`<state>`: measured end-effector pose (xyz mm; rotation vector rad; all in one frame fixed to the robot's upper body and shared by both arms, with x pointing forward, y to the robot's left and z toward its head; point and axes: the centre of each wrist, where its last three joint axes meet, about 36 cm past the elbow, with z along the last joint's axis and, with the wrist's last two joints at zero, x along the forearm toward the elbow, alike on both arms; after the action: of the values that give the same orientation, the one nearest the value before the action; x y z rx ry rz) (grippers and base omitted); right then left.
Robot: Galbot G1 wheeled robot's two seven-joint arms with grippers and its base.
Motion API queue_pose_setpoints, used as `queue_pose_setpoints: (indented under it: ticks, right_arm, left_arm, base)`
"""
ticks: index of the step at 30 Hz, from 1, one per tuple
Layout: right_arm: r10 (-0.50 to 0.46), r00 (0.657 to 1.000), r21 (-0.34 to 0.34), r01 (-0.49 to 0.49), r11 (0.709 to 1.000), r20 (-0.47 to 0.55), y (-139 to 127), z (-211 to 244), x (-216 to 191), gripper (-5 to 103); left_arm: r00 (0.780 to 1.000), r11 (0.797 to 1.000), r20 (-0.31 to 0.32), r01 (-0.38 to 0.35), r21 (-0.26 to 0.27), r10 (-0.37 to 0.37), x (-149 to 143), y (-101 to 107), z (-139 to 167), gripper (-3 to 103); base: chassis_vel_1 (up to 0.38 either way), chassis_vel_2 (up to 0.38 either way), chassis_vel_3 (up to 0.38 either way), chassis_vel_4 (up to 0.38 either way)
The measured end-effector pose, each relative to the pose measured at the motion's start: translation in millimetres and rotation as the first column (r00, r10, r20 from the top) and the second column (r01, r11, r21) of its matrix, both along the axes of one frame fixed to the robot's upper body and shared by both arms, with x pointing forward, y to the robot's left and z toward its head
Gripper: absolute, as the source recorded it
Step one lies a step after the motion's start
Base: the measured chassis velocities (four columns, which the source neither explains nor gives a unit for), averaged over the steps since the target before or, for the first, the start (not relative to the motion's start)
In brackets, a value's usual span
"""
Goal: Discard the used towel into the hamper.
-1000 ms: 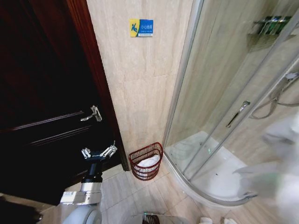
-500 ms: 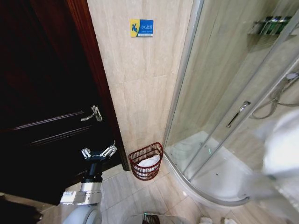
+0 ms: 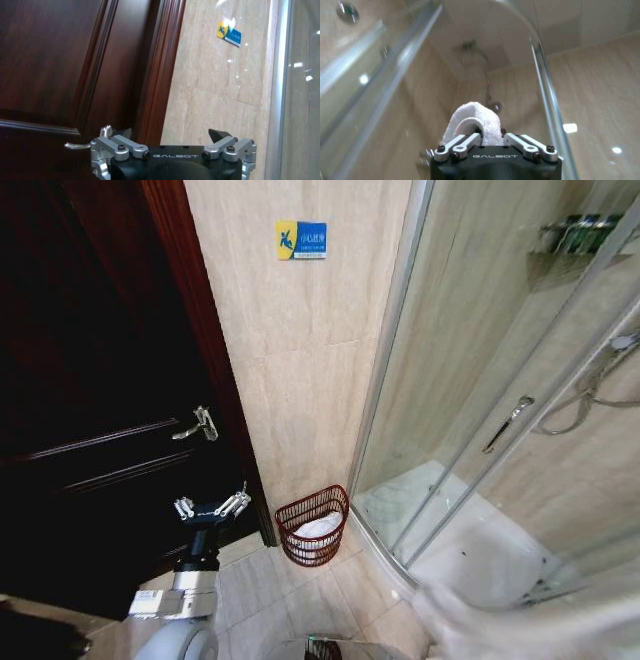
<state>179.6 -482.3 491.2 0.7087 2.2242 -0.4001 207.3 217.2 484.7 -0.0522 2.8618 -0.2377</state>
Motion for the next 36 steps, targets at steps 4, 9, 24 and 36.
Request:
queue_pose_setpoints:
  ticks: [4, 9, 24, 36]
  right_arm:
    - [0.050, 0.993, -0.043, -0.046, 0.998, 0.105, 25.0, 46.3, 10.9, 8]
    - [0.107, 0.978, -0.090, -0.092, 0.992, 0.182, 42.1, 93.1, 8.6, 8]
    - [0.269, 0.941, -0.096, -0.254, 0.962, 0.203, 74.5, 113.2, 13.5, 8]
    - [0.355, 0.914, -0.107, -0.340, 0.935, 0.197, 110.8, 94.5, 30.1, 8]
  left_arm:
    - [1.000, 1.000, 0.000, 0.000, 0.000, 0.000, 0.0, 0.0, 0.0, 100]
    - [1.000, 1.000, 0.000, 0.000, 0.000, 0.000, 0.0, 0.0, 0.0, 100]
    - [1.000, 1.000, 0.000, 0.000, 0.000, 0.000, 0.0, 0.0, 0.0, 100]
    - [1.000, 1.000, 0.000, 0.000, 0.000, 0.000, 0.0, 0.0, 0.0, 100]
  base:
    - [0.000, 0.000, 0.000, 0.000]
    - [0.000, 0.000, 0.000, 0.000]
    - [0.000, 0.000, 0.000, 0.000]
    - [0.000, 0.000, 0.000, 0.000]
